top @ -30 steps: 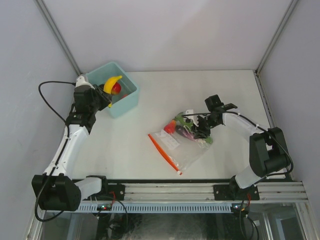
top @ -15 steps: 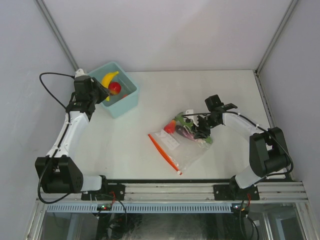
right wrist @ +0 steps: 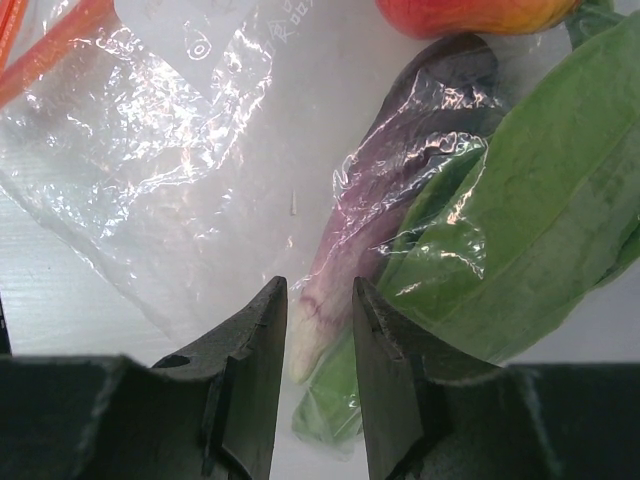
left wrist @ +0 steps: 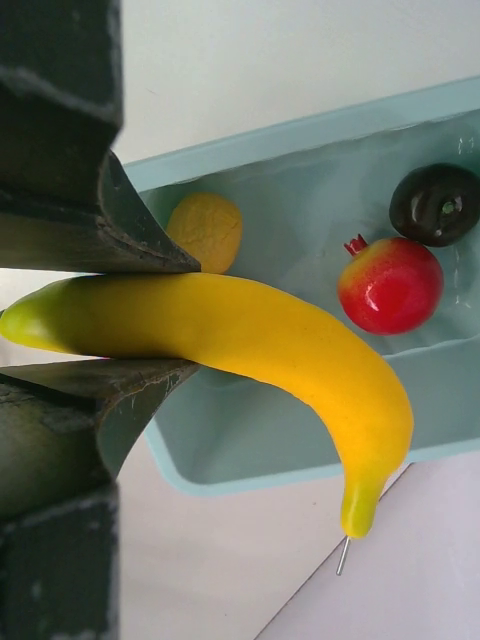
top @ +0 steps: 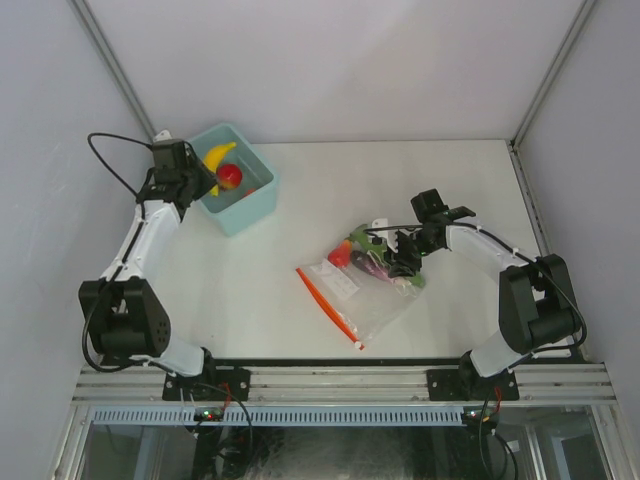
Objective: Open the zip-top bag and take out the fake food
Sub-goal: Place the fake fruit in the bin, then pick up the fake vegetable from the zipper food storage bag.
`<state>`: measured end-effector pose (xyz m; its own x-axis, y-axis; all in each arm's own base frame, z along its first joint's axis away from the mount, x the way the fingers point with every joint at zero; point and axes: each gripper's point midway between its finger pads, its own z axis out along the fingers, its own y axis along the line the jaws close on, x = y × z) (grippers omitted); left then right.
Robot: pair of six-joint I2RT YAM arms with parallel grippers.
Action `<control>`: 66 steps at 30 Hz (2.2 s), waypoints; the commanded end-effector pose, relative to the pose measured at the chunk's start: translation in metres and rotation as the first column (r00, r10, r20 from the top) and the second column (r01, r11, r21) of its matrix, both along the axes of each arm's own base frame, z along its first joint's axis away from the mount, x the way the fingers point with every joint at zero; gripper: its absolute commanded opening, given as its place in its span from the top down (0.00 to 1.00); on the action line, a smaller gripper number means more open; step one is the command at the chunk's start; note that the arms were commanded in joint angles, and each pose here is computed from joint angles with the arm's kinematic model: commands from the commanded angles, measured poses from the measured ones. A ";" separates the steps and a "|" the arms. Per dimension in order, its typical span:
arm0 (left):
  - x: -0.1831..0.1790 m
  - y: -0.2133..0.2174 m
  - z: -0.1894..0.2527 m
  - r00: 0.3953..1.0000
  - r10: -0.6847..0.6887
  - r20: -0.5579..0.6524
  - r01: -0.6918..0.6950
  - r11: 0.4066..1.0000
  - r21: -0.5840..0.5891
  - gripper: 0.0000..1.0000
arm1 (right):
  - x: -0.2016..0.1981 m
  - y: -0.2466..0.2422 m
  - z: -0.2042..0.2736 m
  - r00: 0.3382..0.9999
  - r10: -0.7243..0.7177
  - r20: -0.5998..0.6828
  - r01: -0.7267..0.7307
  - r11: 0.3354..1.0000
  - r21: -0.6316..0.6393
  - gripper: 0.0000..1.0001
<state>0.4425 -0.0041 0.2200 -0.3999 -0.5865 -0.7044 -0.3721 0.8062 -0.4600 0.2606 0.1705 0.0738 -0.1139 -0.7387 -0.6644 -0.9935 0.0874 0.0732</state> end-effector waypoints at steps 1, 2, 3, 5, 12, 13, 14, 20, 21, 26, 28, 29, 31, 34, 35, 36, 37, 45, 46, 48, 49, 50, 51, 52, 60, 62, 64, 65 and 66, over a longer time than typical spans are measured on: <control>0.018 0.004 0.021 0.999 0.000 0.039 -0.001 1.000 0.016 0.99 | 0.012 0.004 0.025 0.997 -0.011 0.070 0.008 0.999 0.038 0.67; 0.020 0.004 0.019 0.999 -0.006 0.032 0.005 1.000 0.018 0.99 | 0.012 0.004 0.025 0.997 -0.010 0.072 0.007 0.999 0.039 0.67; 0.022 0.003 0.017 1.000 -0.012 0.024 0.012 1.000 0.020 0.99 | 0.012 0.004 0.025 0.997 -0.010 0.072 0.007 0.999 0.040 0.67; 0.026 0.003 0.010 1.000 -0.020 -0.003 0.020 1.000 0.021 0.98 | 0.012 0.004 0.025 0.997 -0.011 0.071 0.008 0.999 0.039 0.67; 0.041 0.000 -0.001 0.998 -0.051 -0.047 0.051 0.999 0.007 0.90 | 0.013 0.003 0.027 0.997 -0.014 0.076 0.011 0.999 0.042 0.67; 0.044 -0.001 -0.002 0.997 -0.058 -0.049 0.058 0.998 -0.002 0.88 | 0.013 0.003 0.026 0.997 -0.015 0.075 0.012 0.999 0.042 0.67; 0.046 -0.002 -0.005 0.996 -0.064 -0.056 0.064 0.998 -0.012 0.86 | 0.013 0.003 0.027 0.997 -0.015 0.076 0.012 0.999 0.044 0.67; 0.052 -0.001 -0.013 0.995 -0.065 -0.071 0.061 0.997 -0.054 0.79 | 0.013 0.002 0.029 0.997 -0.017 0.082 0.014 0.999 0.047 0.67; 0.052 0.000 -0.014 0.995 -0.063 -0.073 0.059 0.997 -0.056 0.79 | 0.014 0.001 0.029 0.996 -0.019 0.082 0.015 0.999 0.048 0.67; 0.054 0.002 -0.015 0.996 -0.055 -0.072 0.050 0.997 -0.064 0.72 | 0.013 0.002 0.030 0.996 -0.016 0.082 0.012 0.999 0.051 0.67; 0.055 0.001 -0.015 0.996 -0.060 -0.072 0.055 0.996 -0.072 0.69 | 0.013 0.002 0.030 0.996 -0.016 0.084 0.011 0.999 0.051 0.67; 0.055 0.001 -0.015 0.996 -0.062 -0.071 0.056 0.996 -0.073 0.68 | 0.013 0.002 0.031 0.996 -0.016 0.085 0.011 0.999 0.053 0.67; 0.055 0.002 -0.014 0.996 -0.061 -0.070 0.055 0.996 -0.075 0.66 | 0.013 0.002 0.031 0.996 -0.015 0.084 0.011 0.999 0.054 0.67; 0.054 0.003 -0.014 0.996 -0.054 -0.072 0.049 0.996 -0.076 0.58 | 0.012 0.002 0.032 0.996 -0.013 0.085 0.008 0.998 0.056 0.67; 0.054 0.004 -0.015 0.996 -0.049 -0.073 0.043 0.996 -0.078 0.49 | 0.012 0.002 0.032 0.996 -0.014 0.086 0.010 0.998 0.057 0.67; 0.054 0.004 -0.014 0.996 -0.049 -0.071 0.043 0.996 -0.080 0.47 | 0.012 0.002 0.032 0.996 -0.014 0.086 0.009 0.998 0.058 0.67; 0.053 0.004 -0.013 0.996 -0.051 -0.069 0.045 0.996 -0.081 0.47 | 0.012 0.002 0.033 0.996 -0.014 0.086 0.009 0.998 0.058 0.67; 0.048 0.005 0.004 0.998 -0.061 -0.011 0.060 0.995 -0.076 0.33 | 0.012 0.002 0.035 0.996 -0.014 0.091 0.008 0.998 0.063 0.67; 0.047 0.005 0.009 0.998 -0.064 0.011 0.064 0.996 -0.067 0.27 | 0.011 0.002 0.035 0.996 -0.012 0.090 0.006 0.998 0.064 0.67; 0.043 0.006 0.020 0.996 -0.070 0.049 0.072 0.996 -0.047 0.01 | 0.012 0.002 0.036 0.996 -0.012 0.094 0.006 0.998 0.067 0.67; 0.041 0.006 0.024 0.995 -0.074 0.061 0.076 0.996 -0.037 0.00 | 0.012 0.002 0.036 0.996 -0.012 0.093 0.005 0.998 0.068 0.67; 0.039 0.006 0.028 0.994 -0.079 0.074 0.081 0.996 -0.026 0.00 | 0.011 0.002 0.036 0.996 -0.011 0.094 0.005 0.998 0.068 0.67; 0.037 0.006 0.032 0.993 -0.084 0.085 0.086 0.996 -0.018 0.00 | 0.011 0.002 0.036 0.996 -0.010 0.093 0.004 0.998 0.069 0.67; 0.034 0.006 0.037 0.991 -0.091 0.100 0.092 0.996 -0.010 0.00 | 0.011 0.002 0.036 0.996 -0.010 0.094 0.003 0.998 0.070 0.67; 0.001 0.001 0.083 0.951 -0.140 0.275 0.128 0.990 0.060 0.00 | 0.009 0.004 0.043 0.995 -0.003 0.104 -0.006 0.996 0.089 0.67; -0.012 -0.001 0.094 0.931 -0.153 0.331 0.134 0.988 0.080 0.00 | 0.008 0.005 0.045 0.994 0.003 0.110 -0.014 0.995 0.099 0.67; -0.027 -0.004 0.104 0.907 -0.172 0.384 0.142 0.984 0.106 0.00 | 0.006 0.006 0.050 0.993 0.010 0.116 -0.023 0.993 0.113 0.67; -0.035 -0.005 0.110 0.895 -0.180 0.408 0.143 0.982 0.120 0.00 | 0.005 0.006 0.051 0.993 0.014 0.119 -0.028 0.992 0.119 0.67; -0.043 -0.006 0.113 0.884 -0.191 0.428 0.147 0.980 0.133 0.00 | 0.004 0.007 0.053 0.992 0.021 0.121 -0.037 0.991 0.128 0.67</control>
